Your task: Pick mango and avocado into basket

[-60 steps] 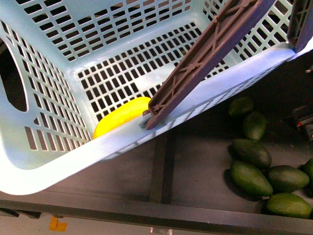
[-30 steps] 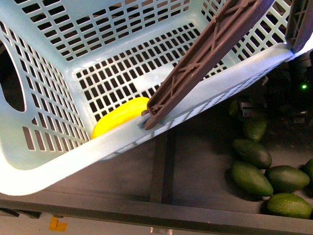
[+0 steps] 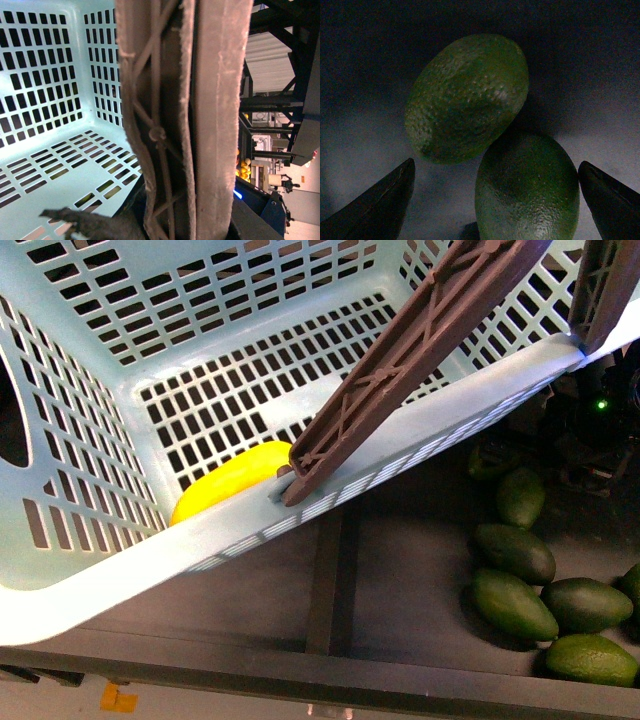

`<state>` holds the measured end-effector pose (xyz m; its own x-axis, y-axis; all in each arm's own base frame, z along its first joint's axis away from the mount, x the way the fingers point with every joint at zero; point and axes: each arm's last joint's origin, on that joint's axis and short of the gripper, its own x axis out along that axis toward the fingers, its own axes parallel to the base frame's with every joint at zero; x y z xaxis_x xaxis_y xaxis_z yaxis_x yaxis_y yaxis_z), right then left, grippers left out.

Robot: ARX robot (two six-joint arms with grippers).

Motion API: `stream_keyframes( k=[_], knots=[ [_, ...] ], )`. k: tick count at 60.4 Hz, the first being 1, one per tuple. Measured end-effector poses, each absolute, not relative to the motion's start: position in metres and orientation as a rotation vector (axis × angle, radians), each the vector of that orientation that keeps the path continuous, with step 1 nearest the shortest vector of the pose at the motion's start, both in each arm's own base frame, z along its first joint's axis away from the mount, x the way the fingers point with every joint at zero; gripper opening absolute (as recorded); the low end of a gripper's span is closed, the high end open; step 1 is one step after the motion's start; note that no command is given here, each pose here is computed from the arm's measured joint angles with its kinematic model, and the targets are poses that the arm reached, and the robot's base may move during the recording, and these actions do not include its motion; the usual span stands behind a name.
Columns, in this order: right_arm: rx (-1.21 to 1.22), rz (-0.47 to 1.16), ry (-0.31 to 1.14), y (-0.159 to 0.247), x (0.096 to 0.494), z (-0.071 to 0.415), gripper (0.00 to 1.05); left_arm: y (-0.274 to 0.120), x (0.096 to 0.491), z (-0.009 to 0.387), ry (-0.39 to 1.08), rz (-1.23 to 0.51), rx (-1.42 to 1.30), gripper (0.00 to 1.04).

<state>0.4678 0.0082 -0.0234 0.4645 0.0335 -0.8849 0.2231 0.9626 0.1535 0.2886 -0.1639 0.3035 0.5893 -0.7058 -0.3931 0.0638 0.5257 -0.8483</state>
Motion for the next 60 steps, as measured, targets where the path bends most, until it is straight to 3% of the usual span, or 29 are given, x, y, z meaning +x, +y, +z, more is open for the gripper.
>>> stream_keyframes(
  k=[25,60],
  knots=[
    [0.277,-0.155,1.129,0.021,0.481,-0.040,0.96,-0.164,0.289,0.303,0.820,-0.525,-0.907,0.18],
    [0.193,-0.152,1.201,0.013,0.461,-0.058,0.96,-0.164,0.289,0.303,0.822,-0.527,-0.908,0.18]
  ],
)
